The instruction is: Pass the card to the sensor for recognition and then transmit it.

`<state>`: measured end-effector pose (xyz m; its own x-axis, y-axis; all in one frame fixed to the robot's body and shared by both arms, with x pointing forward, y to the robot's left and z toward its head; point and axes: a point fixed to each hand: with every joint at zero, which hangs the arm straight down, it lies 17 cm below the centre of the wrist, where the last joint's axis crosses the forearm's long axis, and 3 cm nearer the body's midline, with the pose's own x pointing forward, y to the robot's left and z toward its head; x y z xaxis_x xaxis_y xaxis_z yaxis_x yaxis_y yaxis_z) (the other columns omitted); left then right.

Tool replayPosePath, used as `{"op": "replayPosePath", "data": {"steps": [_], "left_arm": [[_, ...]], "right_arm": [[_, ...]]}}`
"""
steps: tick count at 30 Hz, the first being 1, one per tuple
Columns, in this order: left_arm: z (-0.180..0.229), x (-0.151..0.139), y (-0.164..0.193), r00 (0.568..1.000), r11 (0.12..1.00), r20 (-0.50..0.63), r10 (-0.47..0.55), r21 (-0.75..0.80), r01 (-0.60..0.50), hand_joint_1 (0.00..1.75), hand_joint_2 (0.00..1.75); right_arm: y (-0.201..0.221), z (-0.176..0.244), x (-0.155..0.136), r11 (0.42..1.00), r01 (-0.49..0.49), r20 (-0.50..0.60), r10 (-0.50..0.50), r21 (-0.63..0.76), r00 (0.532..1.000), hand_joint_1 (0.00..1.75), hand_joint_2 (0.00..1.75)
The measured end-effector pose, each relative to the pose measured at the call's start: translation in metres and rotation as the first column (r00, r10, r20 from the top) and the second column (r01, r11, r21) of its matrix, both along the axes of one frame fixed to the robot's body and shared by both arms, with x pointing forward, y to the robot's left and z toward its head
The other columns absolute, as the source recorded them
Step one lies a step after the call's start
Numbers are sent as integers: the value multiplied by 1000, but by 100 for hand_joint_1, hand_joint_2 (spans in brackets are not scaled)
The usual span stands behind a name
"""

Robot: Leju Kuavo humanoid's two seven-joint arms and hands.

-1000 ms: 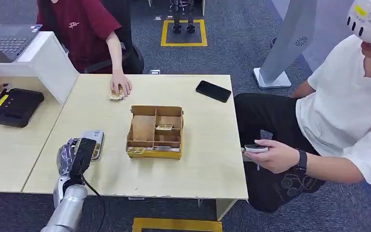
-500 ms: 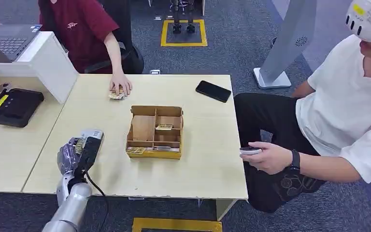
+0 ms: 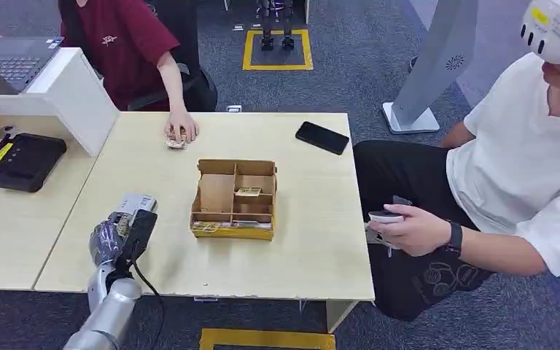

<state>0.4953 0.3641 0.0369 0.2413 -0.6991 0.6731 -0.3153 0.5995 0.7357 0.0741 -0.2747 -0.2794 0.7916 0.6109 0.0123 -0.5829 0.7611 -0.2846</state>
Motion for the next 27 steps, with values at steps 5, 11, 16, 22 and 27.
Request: {"op": "replayPosePath", "data": {"steps": [5, 11, 16, 22, 27], "left_arm": [[-2, 4, -12, 999, 999, -18, -50, -6, 50, 175, 175], [13, 12, -25, 993, 987, 38, -108, -116, 112, 175, 175], [45, 19, -30, 984, 972, 130, -123, -186, 146, 175, 175], [78, 23, -34, 966, 962, 217, -138, -201, 183, 175, 175], [111, 26, -31, 949, 957, 282, -141, -207, 204, 175, 175]], "right_arm": [[-1, 0, 0, 1000, 6, 0, -6, -1, 1000, 0, 175], [-2, 0, -1, 1000, 14, -2, -14, -2, 1000, 0, 175], [-3, 0, -2, 1000, 20, -3, -20, -5, 1000, 0, 175], [-4, 0, -2, 1000, 30, -4, -30, -6, 1000, 0, 175], [-5, 0, -3, 1000, 25, -5, -25, -9, 1000, 0, 175]]}}
